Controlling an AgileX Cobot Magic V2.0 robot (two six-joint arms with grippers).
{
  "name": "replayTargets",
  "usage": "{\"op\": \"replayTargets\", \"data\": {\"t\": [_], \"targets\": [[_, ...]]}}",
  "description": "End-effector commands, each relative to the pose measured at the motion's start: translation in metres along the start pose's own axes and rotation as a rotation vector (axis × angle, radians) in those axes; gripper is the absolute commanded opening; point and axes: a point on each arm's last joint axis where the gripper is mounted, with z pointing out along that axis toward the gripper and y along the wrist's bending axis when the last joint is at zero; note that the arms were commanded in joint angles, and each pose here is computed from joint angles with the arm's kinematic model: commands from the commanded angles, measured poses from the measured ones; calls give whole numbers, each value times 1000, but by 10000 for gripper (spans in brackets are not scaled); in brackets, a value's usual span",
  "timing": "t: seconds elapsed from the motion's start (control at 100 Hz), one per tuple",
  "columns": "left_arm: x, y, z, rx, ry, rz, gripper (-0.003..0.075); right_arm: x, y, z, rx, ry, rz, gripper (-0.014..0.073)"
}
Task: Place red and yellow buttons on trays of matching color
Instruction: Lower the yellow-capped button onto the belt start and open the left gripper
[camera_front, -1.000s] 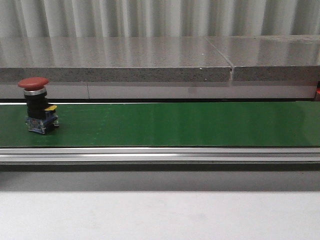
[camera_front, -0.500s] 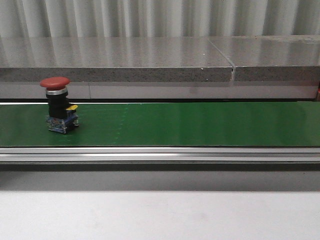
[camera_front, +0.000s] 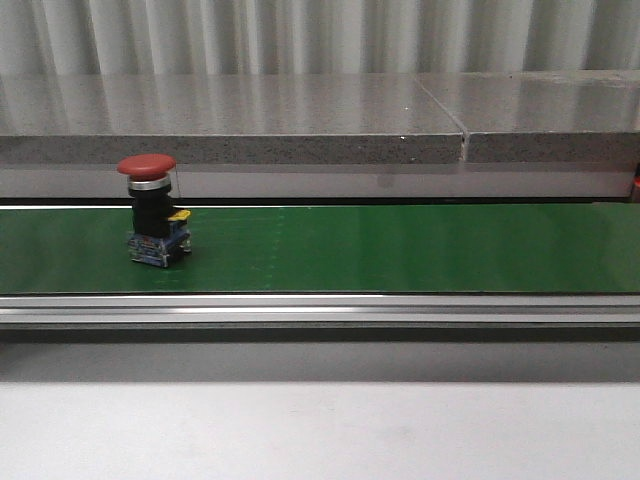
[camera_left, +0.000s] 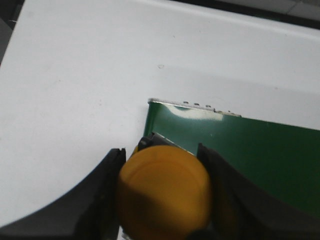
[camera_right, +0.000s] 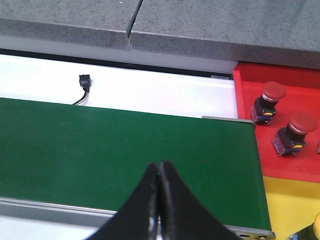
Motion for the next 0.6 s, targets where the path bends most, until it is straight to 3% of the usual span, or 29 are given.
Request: {"op": "replayTargets", "data": {"t": [0.0,0.31,0.59], "targets": [[1,-9,-18,16,-110,12,-20,-14,0,-5,9,-100,-10,-67],[28,-19,15,48,-78,7,-20,-14,0,-5,9,-100,-10,-67],[30,-16,41,44,-31,-3,-20,-14,0,-5,9,-100,-10,-67]]}}
